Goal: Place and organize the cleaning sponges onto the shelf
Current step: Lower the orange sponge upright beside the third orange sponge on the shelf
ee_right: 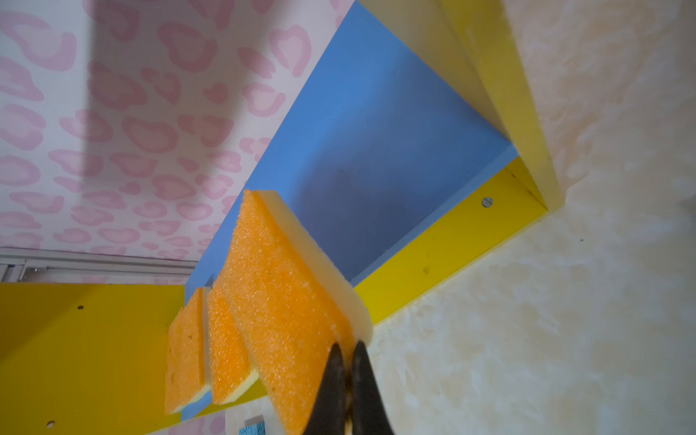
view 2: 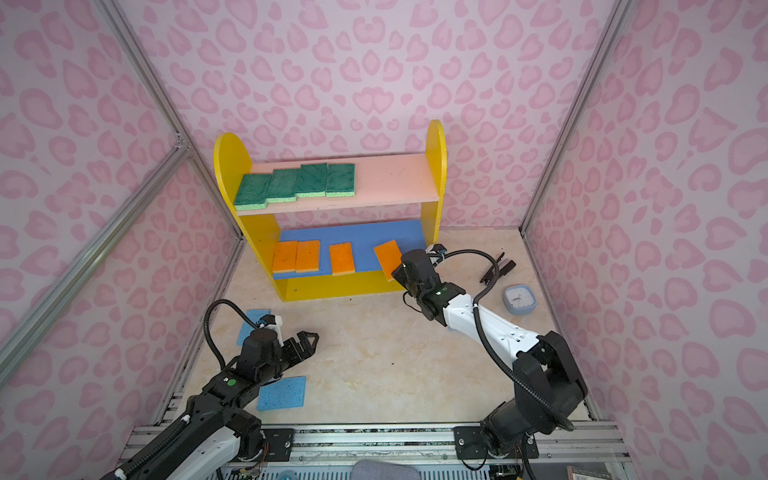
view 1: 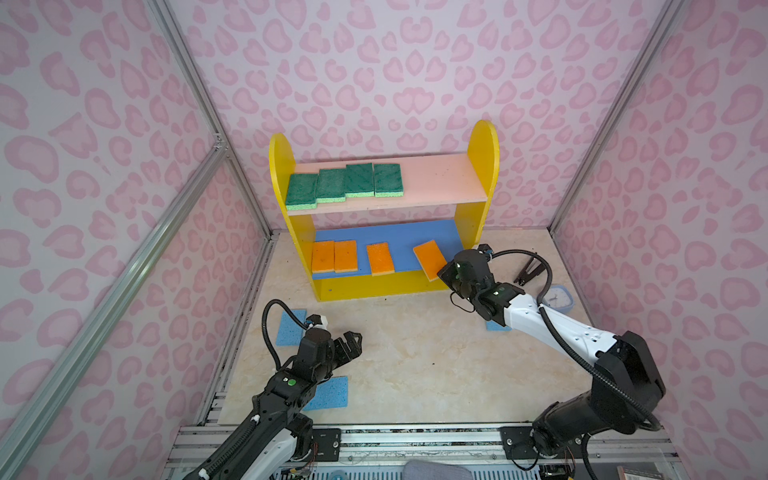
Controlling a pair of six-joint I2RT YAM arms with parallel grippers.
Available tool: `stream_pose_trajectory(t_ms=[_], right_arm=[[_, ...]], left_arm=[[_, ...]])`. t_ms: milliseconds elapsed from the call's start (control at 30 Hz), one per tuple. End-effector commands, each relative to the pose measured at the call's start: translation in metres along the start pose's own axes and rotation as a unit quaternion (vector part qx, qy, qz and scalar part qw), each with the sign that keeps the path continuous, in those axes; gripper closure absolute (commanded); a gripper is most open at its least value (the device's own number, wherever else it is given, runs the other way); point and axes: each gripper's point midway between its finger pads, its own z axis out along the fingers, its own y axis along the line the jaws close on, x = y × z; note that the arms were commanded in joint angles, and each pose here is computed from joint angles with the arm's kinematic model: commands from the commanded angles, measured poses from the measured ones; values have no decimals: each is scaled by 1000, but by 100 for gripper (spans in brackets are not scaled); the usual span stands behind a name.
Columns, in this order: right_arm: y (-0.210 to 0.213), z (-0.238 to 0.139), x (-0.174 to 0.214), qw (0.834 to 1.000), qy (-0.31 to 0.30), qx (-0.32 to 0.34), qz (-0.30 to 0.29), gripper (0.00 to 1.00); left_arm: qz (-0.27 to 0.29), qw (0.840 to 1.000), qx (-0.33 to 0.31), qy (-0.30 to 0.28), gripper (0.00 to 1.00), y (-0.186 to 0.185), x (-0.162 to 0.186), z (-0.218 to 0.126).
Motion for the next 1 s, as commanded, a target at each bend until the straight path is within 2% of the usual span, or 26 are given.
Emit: stream_pose_trajectory(t_ms=[0, 400, 633, 967], right_arm=[[-6, 11, -1, 999, -18, 44, 16, 100], [3, 53, 23, 995, -17, 98, 27, 100], [28, 66, 40, 996, -7, 88, 29, 100], [40, 72, 66, 996, 10, 75, 41, 100]], left_arm=[[3, 1000, 6, -10, 1, -3, -5, 1], [-1, 1000, 18, -3, 1, -4, 1, 5], [-2, 1000, 24, -3, 1, -3, 3, 5], [-1, 1000, 31, -7, 1, -3, 4, 1]])
